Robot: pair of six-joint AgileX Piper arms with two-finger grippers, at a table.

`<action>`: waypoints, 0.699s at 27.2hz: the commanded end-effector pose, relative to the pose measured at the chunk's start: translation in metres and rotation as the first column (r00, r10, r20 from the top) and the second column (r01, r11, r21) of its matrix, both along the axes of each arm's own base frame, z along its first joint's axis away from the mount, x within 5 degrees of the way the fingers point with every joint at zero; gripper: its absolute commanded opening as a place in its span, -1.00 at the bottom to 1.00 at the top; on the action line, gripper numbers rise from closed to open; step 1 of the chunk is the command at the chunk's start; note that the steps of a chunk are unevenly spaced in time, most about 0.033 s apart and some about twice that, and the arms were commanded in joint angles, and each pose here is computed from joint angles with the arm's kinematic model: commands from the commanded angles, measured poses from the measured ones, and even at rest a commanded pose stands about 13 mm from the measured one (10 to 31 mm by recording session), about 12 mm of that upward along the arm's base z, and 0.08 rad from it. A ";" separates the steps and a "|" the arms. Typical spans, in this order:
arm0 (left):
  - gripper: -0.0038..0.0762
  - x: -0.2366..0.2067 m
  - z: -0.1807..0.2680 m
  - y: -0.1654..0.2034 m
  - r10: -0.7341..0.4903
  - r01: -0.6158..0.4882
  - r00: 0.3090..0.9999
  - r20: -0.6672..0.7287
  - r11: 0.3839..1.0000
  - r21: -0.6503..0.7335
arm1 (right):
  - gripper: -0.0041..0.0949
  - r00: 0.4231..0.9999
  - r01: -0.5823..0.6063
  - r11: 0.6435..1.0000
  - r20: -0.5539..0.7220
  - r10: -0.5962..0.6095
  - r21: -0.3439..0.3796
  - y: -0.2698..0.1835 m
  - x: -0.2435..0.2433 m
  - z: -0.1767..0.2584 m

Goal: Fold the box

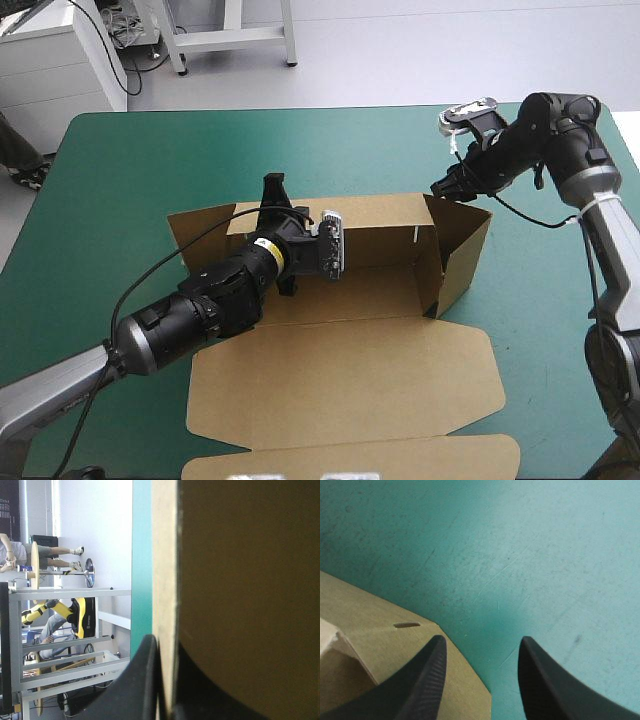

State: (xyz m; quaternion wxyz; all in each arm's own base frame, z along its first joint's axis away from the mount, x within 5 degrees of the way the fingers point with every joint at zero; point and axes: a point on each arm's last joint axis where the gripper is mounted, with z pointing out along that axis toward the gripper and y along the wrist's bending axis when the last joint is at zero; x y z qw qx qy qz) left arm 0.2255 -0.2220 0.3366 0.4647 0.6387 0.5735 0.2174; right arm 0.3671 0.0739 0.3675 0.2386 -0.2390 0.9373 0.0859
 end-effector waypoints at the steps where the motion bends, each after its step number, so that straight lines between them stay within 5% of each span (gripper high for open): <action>1: -0.92 -0.004 0.014 0.005 0.034 -0.034 0.999 -0.004 0.997 -0.064 | -0.08 0.997 -0.006 1.000 0.072 0.006 0.011 -0.005 -0.016 0.030; 19: -0.92 0.006 -0.002 -0.001 0.049 -0.049 0.999 0.002 0.998 0.033 | -0.08 0.995 -0.078 0.993 -0.057 0.083 0.094 -0.002 -0.079 0.000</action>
